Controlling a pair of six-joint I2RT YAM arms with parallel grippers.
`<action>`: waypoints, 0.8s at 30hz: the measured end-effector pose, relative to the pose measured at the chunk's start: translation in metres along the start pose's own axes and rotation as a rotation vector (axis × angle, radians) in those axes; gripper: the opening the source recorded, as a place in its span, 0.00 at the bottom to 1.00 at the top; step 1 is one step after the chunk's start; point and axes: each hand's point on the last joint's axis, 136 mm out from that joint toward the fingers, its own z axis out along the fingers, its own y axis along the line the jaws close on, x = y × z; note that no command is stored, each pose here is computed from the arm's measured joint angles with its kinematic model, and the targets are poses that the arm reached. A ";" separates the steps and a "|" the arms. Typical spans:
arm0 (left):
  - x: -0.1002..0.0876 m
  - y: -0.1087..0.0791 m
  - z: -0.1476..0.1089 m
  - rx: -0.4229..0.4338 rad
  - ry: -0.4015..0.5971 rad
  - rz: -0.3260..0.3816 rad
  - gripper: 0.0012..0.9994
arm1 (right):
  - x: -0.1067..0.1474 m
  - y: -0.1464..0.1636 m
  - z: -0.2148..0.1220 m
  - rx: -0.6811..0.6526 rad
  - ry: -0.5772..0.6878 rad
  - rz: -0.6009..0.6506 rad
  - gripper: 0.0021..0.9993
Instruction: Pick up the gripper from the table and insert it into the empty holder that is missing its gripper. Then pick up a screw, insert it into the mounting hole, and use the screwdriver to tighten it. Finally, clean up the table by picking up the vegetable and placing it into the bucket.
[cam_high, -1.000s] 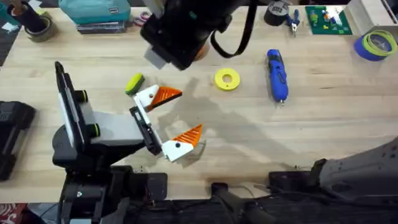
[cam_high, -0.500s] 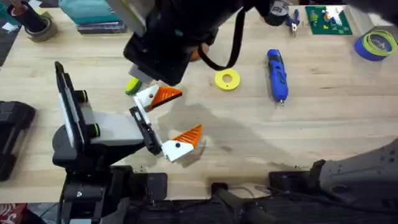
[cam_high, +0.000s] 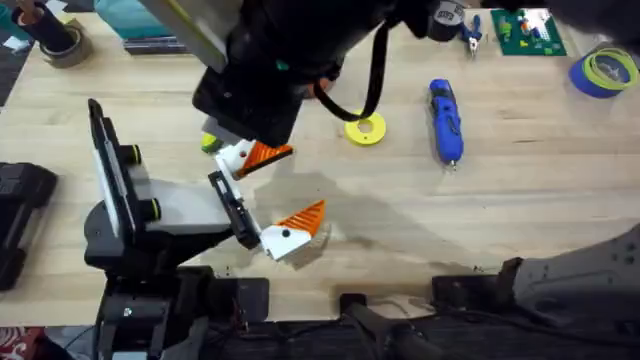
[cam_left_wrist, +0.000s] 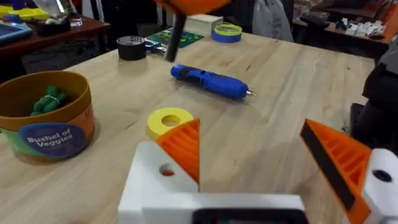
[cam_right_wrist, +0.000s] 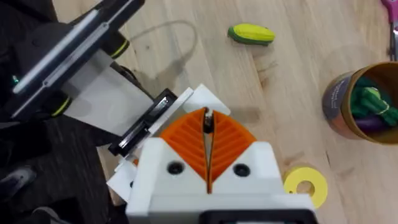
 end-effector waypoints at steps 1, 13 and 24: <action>0.000 0.000 0.000 0.000 0.000 0.000 0.99 | 0.000 0.001 0.000 -0.001 0.000 -0.001 0.00; 0.000 0.000 0.000 0.000 0.000 0.000 0.99 | 0.004 0.004 0.017 -0.013 0.040 -0.012 0.00; 0.000 0.000 0.000 0.000 0.000 0.000 0.99 | 0.009 0.003 0.031 -0.018 0.067 -0.017 0.00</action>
